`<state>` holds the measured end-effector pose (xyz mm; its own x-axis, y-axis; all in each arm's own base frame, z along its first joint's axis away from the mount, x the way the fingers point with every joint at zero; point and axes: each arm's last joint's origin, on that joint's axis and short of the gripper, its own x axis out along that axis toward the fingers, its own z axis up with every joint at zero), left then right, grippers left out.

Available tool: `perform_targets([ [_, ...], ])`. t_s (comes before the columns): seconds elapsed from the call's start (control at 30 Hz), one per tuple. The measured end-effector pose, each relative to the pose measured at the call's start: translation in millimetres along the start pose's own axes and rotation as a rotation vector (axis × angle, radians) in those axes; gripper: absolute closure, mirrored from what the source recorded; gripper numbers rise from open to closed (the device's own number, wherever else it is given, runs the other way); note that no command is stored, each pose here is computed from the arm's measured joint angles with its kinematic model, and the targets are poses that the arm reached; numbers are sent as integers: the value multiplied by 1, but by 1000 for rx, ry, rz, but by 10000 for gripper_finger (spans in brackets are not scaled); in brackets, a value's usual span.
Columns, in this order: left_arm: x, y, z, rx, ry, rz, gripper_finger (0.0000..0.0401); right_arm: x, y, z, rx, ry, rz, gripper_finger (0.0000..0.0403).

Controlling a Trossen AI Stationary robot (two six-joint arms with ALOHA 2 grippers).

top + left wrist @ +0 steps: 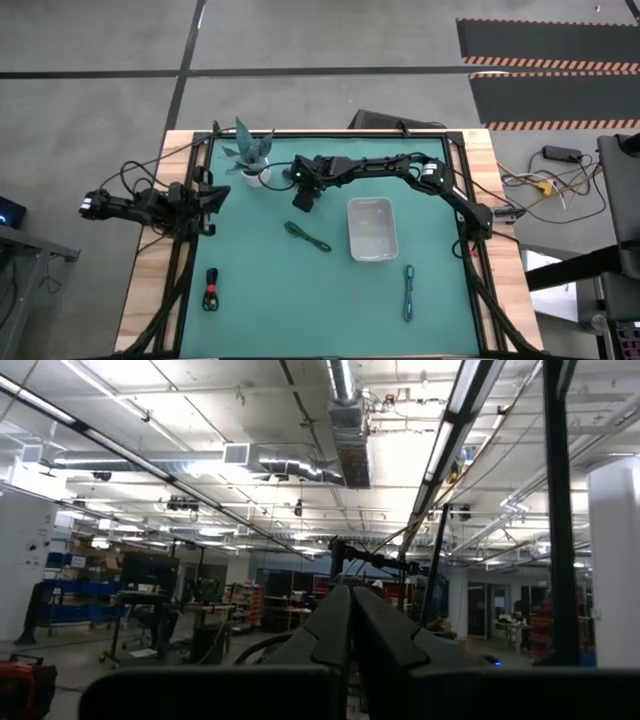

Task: Pick and place USB-C Cables
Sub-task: Put the violet charger cable into the gray bin

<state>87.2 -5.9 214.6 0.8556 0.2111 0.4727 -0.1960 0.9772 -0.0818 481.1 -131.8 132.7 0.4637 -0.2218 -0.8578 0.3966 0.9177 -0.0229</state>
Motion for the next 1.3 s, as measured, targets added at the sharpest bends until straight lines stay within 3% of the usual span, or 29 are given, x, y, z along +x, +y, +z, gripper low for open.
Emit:
perform_targets([
  [0.33, 0, 0, 0, 0, 0, 6, 401, 0, 0, 0, 24, 4, -1, 376],
  [0.57, 0, 0, 0, -1, 0, 6, 401, -9, -1, 6, 66, 4, -8, 378],
  [0.9, 0, 0, 0, -1, 1, 6, 401, -50, 5, 27, 214, 47, -18, 378],
  [1.1, 0, 0, 0, -5, 4, 5, 401, -80, 18, 31, 277, 116, -27, 378],
  [1.3, 0, 0, -1, -3, 9, 5, 401, -111, 47, 21, 225, 182, -104, 378],
])
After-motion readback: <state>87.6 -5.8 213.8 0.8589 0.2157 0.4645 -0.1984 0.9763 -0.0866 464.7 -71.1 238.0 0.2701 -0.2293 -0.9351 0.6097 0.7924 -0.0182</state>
